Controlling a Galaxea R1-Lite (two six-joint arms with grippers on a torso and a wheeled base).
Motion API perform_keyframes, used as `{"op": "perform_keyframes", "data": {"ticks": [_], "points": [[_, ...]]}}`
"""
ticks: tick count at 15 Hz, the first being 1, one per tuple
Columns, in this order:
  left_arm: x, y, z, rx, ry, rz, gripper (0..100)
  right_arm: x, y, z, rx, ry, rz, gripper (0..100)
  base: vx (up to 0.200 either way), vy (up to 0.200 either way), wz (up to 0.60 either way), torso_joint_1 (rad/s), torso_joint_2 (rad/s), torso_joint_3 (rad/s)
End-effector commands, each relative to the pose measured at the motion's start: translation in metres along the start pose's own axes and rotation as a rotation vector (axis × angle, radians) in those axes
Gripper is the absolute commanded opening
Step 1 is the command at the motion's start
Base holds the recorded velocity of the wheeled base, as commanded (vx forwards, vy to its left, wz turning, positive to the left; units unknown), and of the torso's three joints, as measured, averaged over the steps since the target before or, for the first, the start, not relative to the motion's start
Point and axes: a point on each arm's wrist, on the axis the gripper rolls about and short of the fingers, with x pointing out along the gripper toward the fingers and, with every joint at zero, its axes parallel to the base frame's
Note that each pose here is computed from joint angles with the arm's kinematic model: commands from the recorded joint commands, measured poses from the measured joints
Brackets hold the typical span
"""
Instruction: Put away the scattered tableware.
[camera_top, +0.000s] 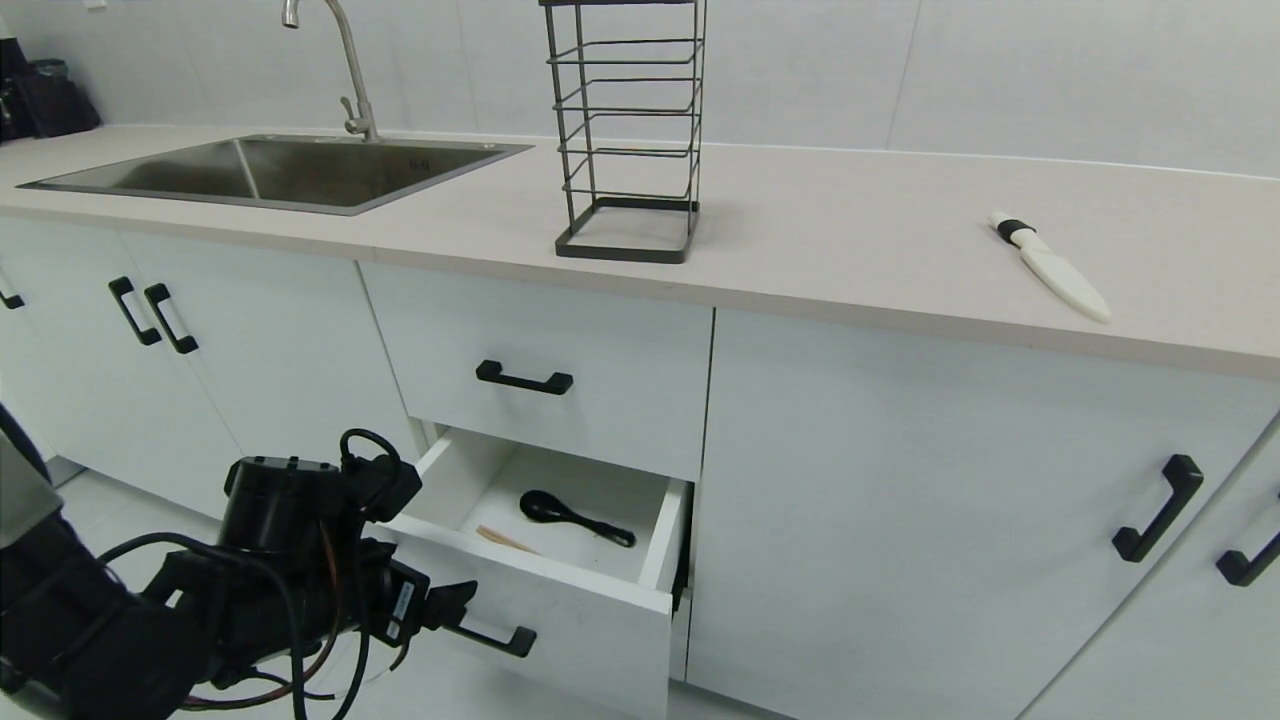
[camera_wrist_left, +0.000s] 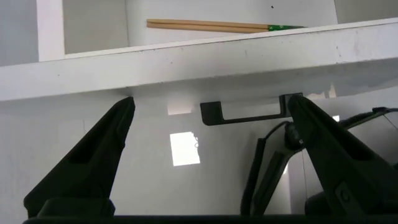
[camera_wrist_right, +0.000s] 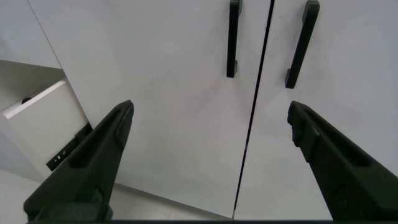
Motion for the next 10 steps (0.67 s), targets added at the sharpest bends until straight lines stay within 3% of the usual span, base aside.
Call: {"op": "perform_keyframes", "data": {"ticks": [1, 5, 10], "points": [[0.010, 0.002, 0.003, -0.002, -0.004, 0.002, 100, 0.000, 0.000, 0.000, 0.000, 0.002, 0.000, 100, 0.000, 0.000, 0.00, 0.000, 0.00, 0.000], [0.023, 0.013, 0.012, -0.012, -0.088, 0.031, 100, 0.000, 0.000, 0.000, 0.000, 0.000, 0.000, 100, 0.000, 0.000, 0.00, 0.000, 0.00, 0.000], [0.040, 0.021, 0.023, -0.013, -0.144, 0.022, 100, 0.000, 0.000, 0.000, 0.000, 0.000, 0.000, 100, 0.000, 0.000, 0.00, 0.000, 0.00, 0.000]]}}
